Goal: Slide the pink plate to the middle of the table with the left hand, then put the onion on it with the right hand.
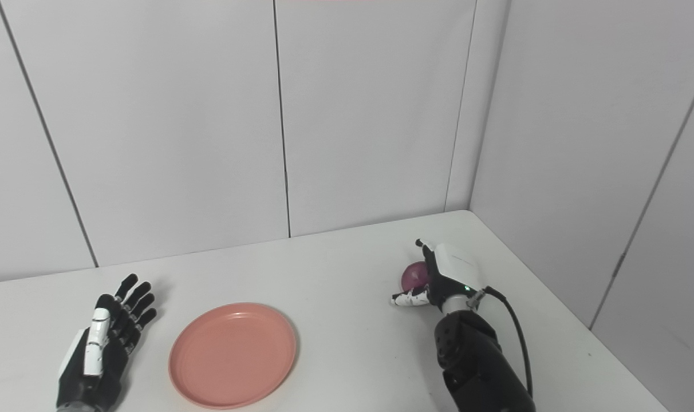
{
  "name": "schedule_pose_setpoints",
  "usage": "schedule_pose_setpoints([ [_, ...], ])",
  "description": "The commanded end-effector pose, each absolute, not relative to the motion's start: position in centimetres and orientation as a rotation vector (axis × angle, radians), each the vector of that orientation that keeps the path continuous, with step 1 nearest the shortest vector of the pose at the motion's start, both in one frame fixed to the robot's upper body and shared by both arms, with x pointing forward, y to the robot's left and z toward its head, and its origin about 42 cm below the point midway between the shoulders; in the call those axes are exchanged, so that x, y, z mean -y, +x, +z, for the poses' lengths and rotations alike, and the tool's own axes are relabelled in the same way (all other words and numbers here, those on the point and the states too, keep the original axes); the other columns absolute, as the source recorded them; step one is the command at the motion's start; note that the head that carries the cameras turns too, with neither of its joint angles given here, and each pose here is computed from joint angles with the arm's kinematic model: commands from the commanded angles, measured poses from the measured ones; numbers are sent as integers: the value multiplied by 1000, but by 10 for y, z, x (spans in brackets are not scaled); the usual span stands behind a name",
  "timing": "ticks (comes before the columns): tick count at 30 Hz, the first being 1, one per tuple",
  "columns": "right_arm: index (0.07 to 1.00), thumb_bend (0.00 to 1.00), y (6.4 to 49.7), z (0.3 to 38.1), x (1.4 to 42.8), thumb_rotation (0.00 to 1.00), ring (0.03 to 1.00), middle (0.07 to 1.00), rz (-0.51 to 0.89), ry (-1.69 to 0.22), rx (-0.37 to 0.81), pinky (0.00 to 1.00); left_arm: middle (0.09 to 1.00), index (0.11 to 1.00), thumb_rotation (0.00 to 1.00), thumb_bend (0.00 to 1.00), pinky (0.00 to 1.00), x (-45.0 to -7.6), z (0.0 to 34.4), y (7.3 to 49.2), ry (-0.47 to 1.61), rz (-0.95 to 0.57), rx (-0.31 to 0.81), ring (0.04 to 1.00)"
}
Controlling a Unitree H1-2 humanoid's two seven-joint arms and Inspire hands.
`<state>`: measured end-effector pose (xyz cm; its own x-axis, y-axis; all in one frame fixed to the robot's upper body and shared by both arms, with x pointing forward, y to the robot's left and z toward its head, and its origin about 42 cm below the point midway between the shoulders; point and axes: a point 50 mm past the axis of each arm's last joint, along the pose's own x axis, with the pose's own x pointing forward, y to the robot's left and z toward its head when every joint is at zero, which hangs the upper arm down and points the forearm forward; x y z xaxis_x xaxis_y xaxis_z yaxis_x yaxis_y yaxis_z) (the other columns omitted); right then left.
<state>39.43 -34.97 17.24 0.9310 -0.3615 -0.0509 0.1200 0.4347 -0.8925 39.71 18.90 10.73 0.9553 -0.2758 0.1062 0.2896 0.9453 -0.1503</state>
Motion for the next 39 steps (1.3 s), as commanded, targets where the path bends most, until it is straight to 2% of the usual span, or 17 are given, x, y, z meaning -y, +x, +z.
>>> schedule_pose_setpoints([
  [1, 844, 732, 409, 203, 351, 112, 835, 840, -366, -1089, -155, 811, 946, 941, 1000, 661, 947, -191, 101, 392, -165, -291, 72, 958],
  [5, 802, 669, 409, 202, 351, 14, 755, 771, -371, -1100, -157, 718, 946, 943, 1000, 656, 947, -190, 103, 391, -164, -292, 73, 957],
  [10, 763, 625, 410, 200, 352, 0, 622, 680, -391, -1109, -153, 565, 948, 943, 1000, 661, 950, -189, 105, 390, -165, -291, 72, 958],
  [11, 746, 574, 411, 199, 352, 0, 531, 554, -394, -1111, -154, 466, 947, 941, 1000, 661, 950, -189, 105, 390, -168, -290, 70, 957],
  [12, 734, 556, 411, 199, 352, 0, 504, 512, -396, -1113, -154, 428, 947, 941, 1000, 659, 950, -189, 105, 391, -169, -290, 70, 957],
  [16, 716, 517, 411, 197, 353, 0, 420, 546, -403, -1099, -150, 399, 947, 940, 1000, 660, 950, -189, 104, 391, -170, -290, 70, 957],
  [21, 678, 518, 409, 196, 353, 0, 408, 540, -429, -1055, -115, 326, 946, 939, 1000, 663, 951, -188, 105, 390, -176, -290, 68, 957],
  [26, 627, 519, 409, 196, 353, 0, 409, 530, -446, -1027, -100, 305, 949, 941, 1000, 668, 952, -188, 105, 390, -173, -291, 68, 959],
  [27, 586, 510, 409, 196, 353, 0, 383, 495, -447, -1026, -98, 284, 950, 942, 1000, 669, 952, -188, 105, 390, -173, -291, 69, 960],
  [30, 550, 505, 409, 197, 352, 0, 364, 465, -455, -1020, -84, 250, 949, 941, 1000, 666, 950, -186, 106, 390, -173, -293, 70, 959],
  [35, 536, 509, 407, 200, 351, 0, 376, 479, -479, -1003, -28, 278, 950, 942, 1000, 657, 954, -184, 107, 389, -172, -297, 70, 960],
  [37, 539, 505, 406, 203, 349, 0, 361, 458, -490, -980, 4, 229, 949, 940, 1000, 652, 950, -182, 107, 388, -170, -300, 68, 959],
  [39, 546, 503, 404, 206, 345, 0, 358, 458, -496, -952, 32, 229, 949, 940, 1000, 650, 952, -180, 108, 388, -171, -301, 66, 958],
])
